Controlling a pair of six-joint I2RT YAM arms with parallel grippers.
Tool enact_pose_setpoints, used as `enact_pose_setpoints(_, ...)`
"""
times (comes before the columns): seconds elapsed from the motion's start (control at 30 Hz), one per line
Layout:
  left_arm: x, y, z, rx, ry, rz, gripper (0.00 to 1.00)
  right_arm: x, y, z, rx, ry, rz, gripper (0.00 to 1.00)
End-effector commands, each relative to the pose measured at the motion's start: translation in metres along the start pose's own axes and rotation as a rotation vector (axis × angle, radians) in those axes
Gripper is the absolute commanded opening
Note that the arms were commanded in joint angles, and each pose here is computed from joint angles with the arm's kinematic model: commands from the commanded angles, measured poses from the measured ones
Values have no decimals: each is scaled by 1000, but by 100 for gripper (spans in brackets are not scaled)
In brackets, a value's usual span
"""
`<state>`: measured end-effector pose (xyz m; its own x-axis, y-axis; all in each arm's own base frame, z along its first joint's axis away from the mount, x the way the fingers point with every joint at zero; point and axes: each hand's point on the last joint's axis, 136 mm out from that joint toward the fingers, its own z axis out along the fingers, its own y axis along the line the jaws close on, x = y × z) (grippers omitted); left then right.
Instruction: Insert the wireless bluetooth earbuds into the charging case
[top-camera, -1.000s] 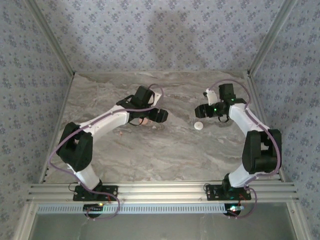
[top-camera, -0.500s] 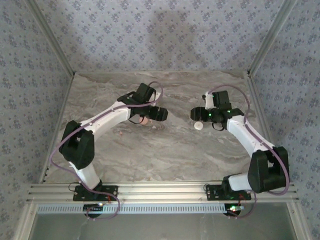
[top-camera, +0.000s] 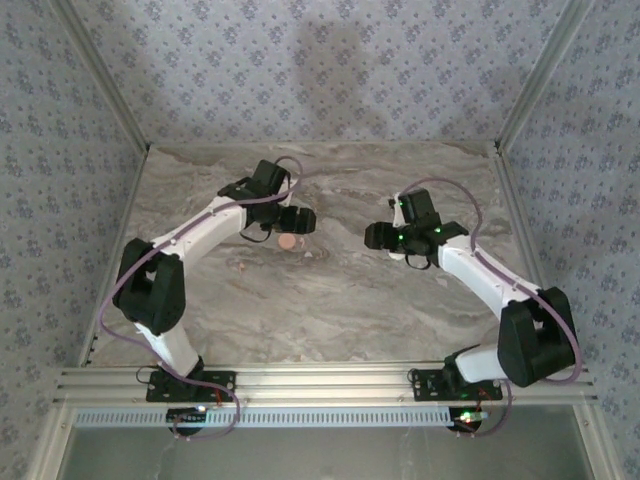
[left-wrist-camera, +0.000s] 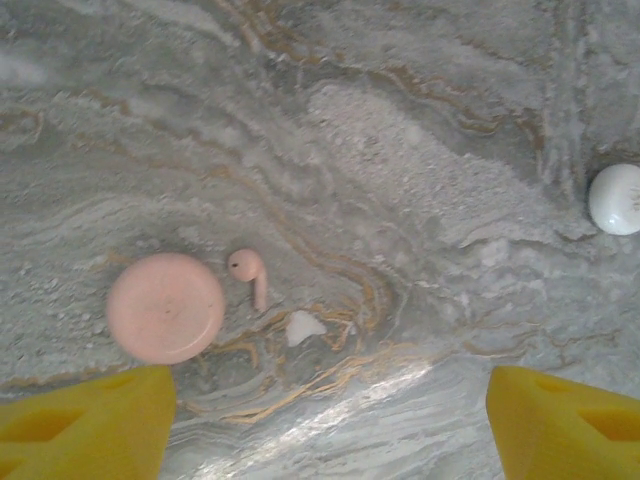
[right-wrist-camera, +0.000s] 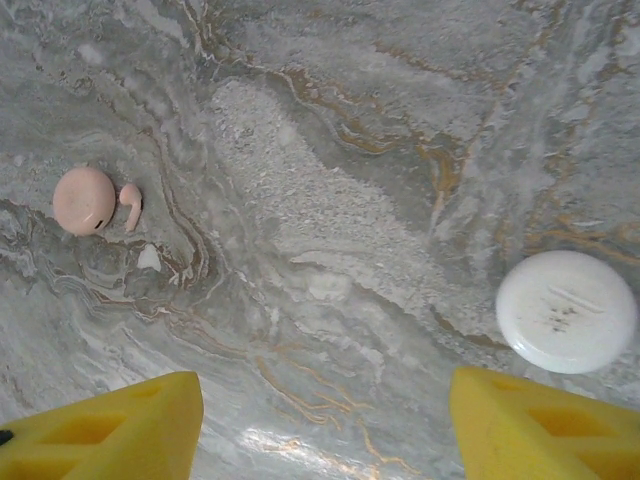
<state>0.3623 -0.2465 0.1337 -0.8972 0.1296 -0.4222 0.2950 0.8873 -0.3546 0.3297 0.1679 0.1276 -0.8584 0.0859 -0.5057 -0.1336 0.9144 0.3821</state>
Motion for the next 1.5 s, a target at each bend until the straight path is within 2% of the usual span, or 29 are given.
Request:
enact_pose_setpoints(0.0, 11, 14, -5, 7, 42, -25, 81, 0, 1, 13, 38, 19, 32, 68)
enact_pose_setpoints(0.3, -4, 30, -6, 2, 55, -51, 80, -10, 24, 32, 30, 92, -9, 68)
enact_pose_setpoints(0.7, 19, 53, -1, -103, 119, -153, 80, -1, 48, 41, -57, 171, -2, 68)
enact_pose_setpoints(0.93, 16, 59, -2, -151, 140, -203, 78, 14, 46, 38, -60, 205, -3, 68)
enact_pose_setpoints(1.2, 16, 55, 6, -139, 166, -184, 76, 19, 43, 29, -60, 187, 3, 68)
enact_pose_setpoints(1.47, 25, 46, 33, -155, 244, -127, 75, 20, 50, 26, -81, 183, -13, 68)
